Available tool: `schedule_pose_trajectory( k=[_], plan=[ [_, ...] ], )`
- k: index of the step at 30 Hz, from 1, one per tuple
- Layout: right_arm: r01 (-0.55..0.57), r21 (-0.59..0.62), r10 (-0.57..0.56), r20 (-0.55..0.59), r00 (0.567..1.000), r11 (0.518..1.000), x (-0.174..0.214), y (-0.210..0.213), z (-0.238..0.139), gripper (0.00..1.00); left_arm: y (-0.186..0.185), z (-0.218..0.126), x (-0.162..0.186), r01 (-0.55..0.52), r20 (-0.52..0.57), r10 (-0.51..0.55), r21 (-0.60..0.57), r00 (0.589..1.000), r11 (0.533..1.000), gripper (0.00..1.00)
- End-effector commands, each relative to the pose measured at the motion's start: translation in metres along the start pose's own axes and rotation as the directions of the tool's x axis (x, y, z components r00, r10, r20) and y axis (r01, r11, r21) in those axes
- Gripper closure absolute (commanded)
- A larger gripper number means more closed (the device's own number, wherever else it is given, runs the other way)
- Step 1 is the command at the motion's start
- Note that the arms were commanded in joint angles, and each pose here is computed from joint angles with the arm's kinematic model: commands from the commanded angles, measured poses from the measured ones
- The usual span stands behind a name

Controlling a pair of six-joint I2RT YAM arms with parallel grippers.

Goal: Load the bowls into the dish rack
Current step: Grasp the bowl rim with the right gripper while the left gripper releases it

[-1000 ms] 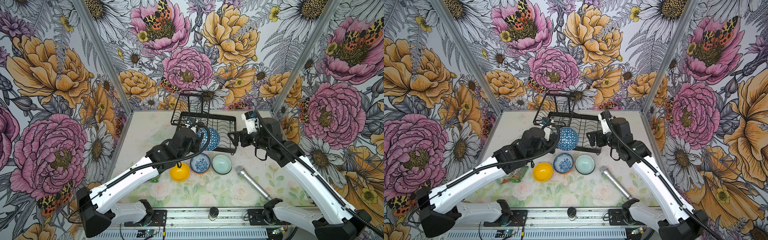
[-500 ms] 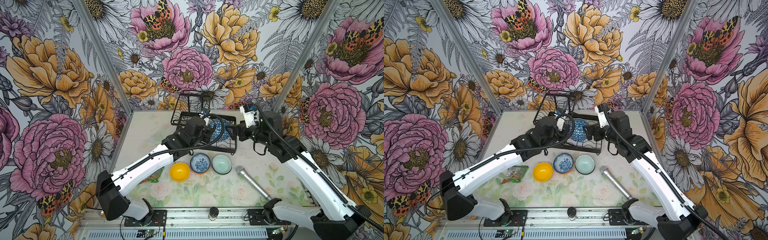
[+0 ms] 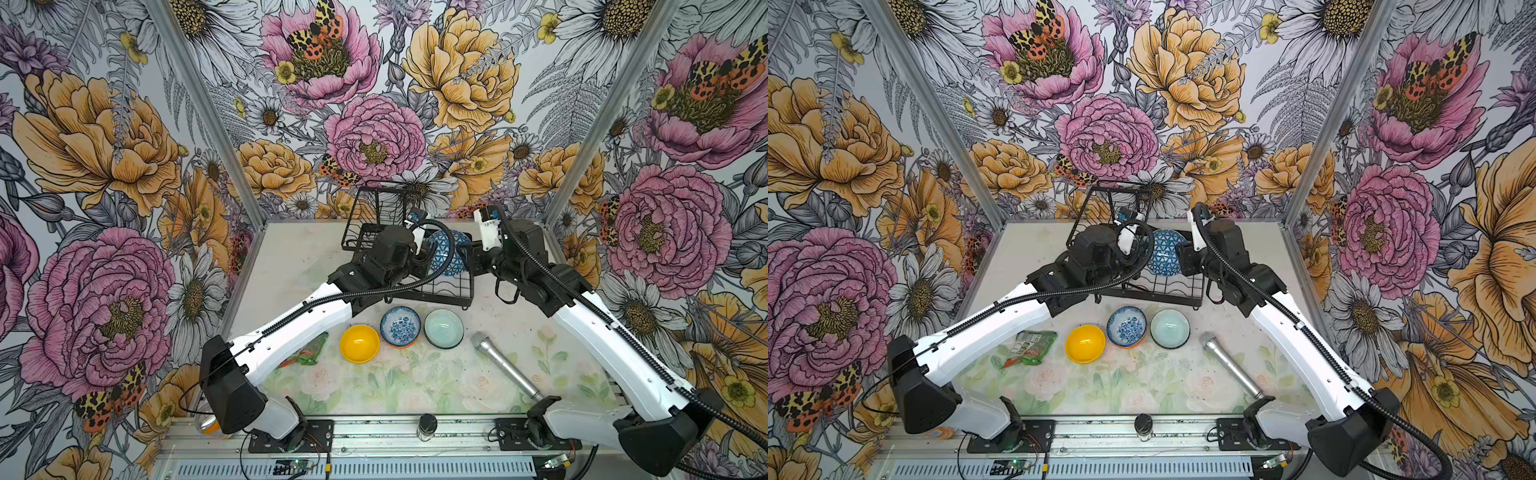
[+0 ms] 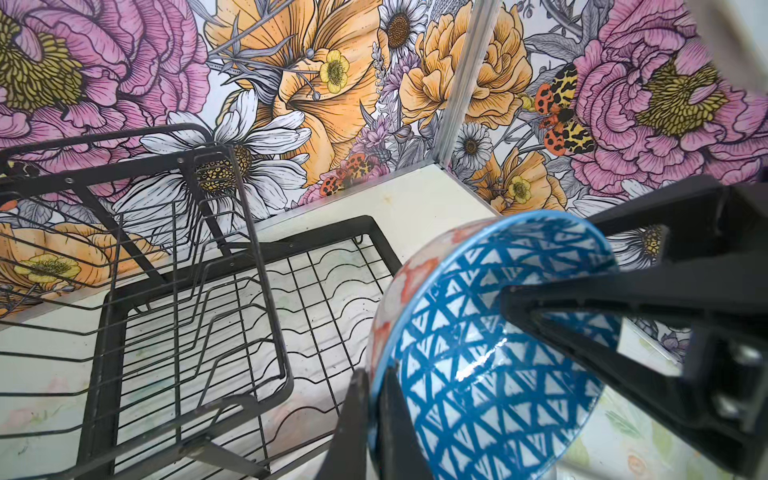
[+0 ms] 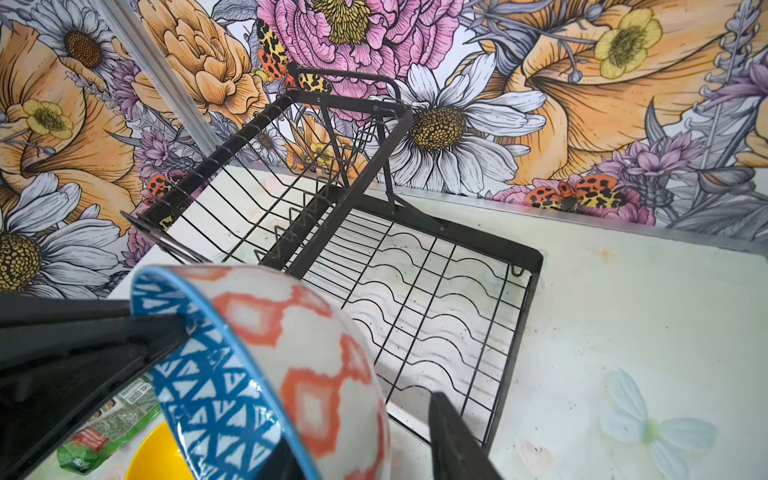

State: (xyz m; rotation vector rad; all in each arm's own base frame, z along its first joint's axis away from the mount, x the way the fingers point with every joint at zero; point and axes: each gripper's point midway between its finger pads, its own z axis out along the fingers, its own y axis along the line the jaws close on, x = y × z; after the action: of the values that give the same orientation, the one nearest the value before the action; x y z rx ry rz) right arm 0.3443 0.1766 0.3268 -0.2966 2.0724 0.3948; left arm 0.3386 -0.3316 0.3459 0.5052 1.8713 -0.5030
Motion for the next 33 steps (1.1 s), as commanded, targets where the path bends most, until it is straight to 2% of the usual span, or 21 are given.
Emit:
schedule_pose_trajectory(
  k=[1,4,9,15,16,20,21,23,27,33],
  plan=[
    [-0.02,0.024,0.02,0.008,1.0,1.0,0.001,-0.003,0.008,0.68,-0.007,-0.006,-0.036,0.015,0.114,-0.021,0.049,0.993,0.999,1.0],
    [-0.02,0.029,0.02,0.007,1.0,0.999,0.003,-0.004,0.009,0.75,-0.007,-0.007,-0.033,0.016,0.11,-0.022,0.055,0.994,0.998,1.0],
    [-0.019,0.038,0.019,0.005,1.0,0.999,0.006,-0.006,0.009,0.98,-0.007,-0.007,-0.024,0.014,0.088,-0.019,0.058,0.996,0.998,1.0],
    [0.013,0.064,-0.014,0.012,1.0,0.998,0.006,-0.011,0.006,1.0,0.023,-0.015,-0.001,0.024,-0.022,-0.026,-0.047,0.999,0.999,1.0],
    [0.021,0.074,-0.022,0.011,1.0,0.997,0.006,-0.013,0.006,1.0,0.028,-0.019,0.005,0.02,-0.044,-0.023,-0.059,0.999,0.998,0.96],
    [0.065,0.103,-0.066,0.005,0.998,0.993,0.008,-0.022,0.01,1.0,0.054,-0.041,0.023,0.004,-0.114,-0.017,-0.114,0.993,0.993,0.28],
    [0.093,0.107,-0.094,0.002,0.996,0.99,0.008,-0.023,0.012,1.0,0.061,-0.047,0.028,-0.001,-0.129,-0.016,-0.128,0.992,0.992,0.16],
    [0.174,0.121,-0.176,0.007,0.984,0.977,0.006,-0.026,0.016,1.0,0.074,-0.057,0.033,-0.002,-0.147,-0.021,-0.156,0.989,0.988,0.01],
    [0.337,0.182,-0.349,0.04,0.936,0.924,0.001,-0.034,0.024,1.0,0.087,-0.067,0.044,-0.01,-0.176,-0.02,-0.164,0.984,0.986,0.01],
    [0.509,0.374,-0.578,0.094,0.811,0.775,-0.021,-0.052,0.036,1.0,0.094,-0.07,0.055,-0.021,-0.201,-0.013,-0.166,0.979,0.986,0.01]
  ],
)
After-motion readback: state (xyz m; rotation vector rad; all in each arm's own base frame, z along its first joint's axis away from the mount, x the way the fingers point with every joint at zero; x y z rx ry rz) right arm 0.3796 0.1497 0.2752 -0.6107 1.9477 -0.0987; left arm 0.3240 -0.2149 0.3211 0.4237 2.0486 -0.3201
